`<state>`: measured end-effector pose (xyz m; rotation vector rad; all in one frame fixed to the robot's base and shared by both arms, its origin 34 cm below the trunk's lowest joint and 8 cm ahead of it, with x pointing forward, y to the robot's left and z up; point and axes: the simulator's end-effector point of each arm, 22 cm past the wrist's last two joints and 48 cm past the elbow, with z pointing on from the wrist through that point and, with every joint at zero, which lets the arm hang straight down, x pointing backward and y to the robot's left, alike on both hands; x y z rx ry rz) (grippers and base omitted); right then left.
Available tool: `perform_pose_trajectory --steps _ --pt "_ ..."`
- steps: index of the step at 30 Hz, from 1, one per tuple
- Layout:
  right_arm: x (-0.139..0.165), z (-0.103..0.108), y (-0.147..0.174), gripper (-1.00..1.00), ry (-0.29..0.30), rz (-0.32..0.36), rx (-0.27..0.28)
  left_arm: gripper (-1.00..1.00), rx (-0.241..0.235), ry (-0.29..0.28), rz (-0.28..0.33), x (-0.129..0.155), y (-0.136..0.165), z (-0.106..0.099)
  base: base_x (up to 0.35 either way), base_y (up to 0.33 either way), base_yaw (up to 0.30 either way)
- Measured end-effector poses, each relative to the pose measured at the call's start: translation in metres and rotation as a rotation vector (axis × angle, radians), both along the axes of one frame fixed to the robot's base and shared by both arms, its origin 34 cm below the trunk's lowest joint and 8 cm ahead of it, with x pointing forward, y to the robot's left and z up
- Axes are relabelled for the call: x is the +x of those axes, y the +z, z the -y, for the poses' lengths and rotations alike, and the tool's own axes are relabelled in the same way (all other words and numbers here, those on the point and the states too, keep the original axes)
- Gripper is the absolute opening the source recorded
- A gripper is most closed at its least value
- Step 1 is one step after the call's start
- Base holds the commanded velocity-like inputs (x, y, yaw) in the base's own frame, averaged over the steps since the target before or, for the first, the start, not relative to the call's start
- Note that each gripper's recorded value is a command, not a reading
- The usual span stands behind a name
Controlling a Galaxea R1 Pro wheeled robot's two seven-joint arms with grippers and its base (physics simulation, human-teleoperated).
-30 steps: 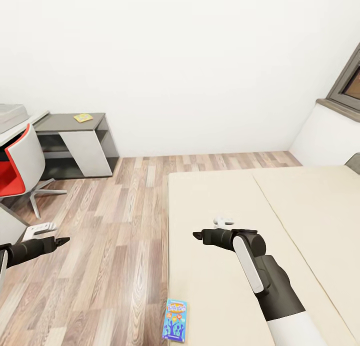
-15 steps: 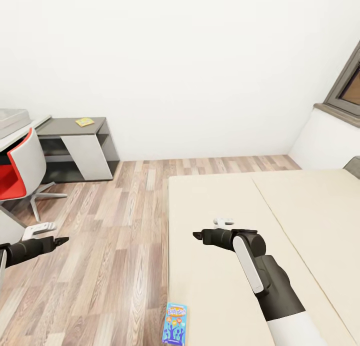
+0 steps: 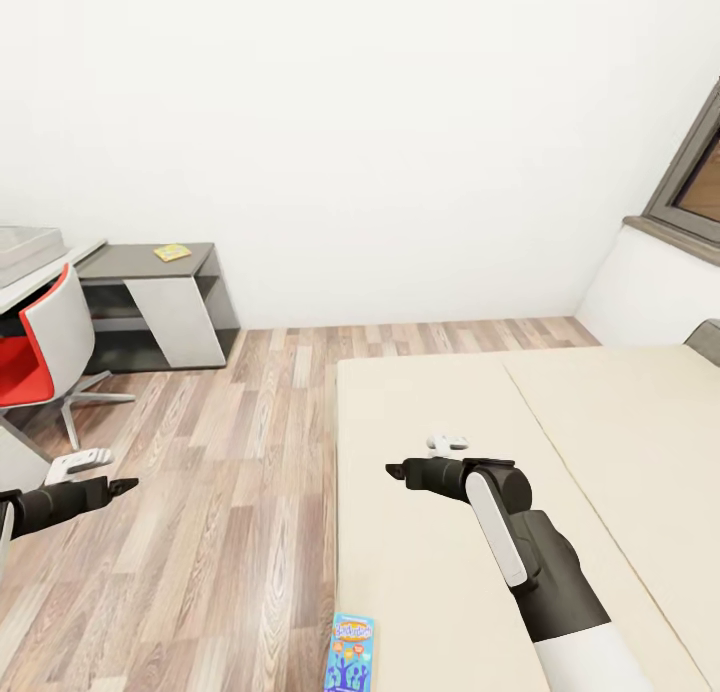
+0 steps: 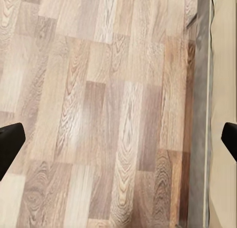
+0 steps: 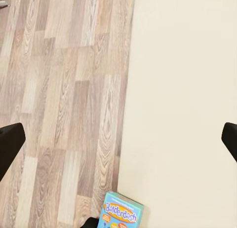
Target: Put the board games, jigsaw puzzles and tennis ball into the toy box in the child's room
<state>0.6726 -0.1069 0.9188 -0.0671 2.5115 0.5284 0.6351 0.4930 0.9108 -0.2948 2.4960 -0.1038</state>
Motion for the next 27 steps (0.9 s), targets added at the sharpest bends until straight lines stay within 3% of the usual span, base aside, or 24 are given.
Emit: perform_pose_trajectory --steps 27 --pt "0.003 -0.001 0.024 1.00 0.002 0.043 -0.003 1.00 -0.017 -0.011 0.056 0.006 0.025 0.005 0.000 0.000 0.000"
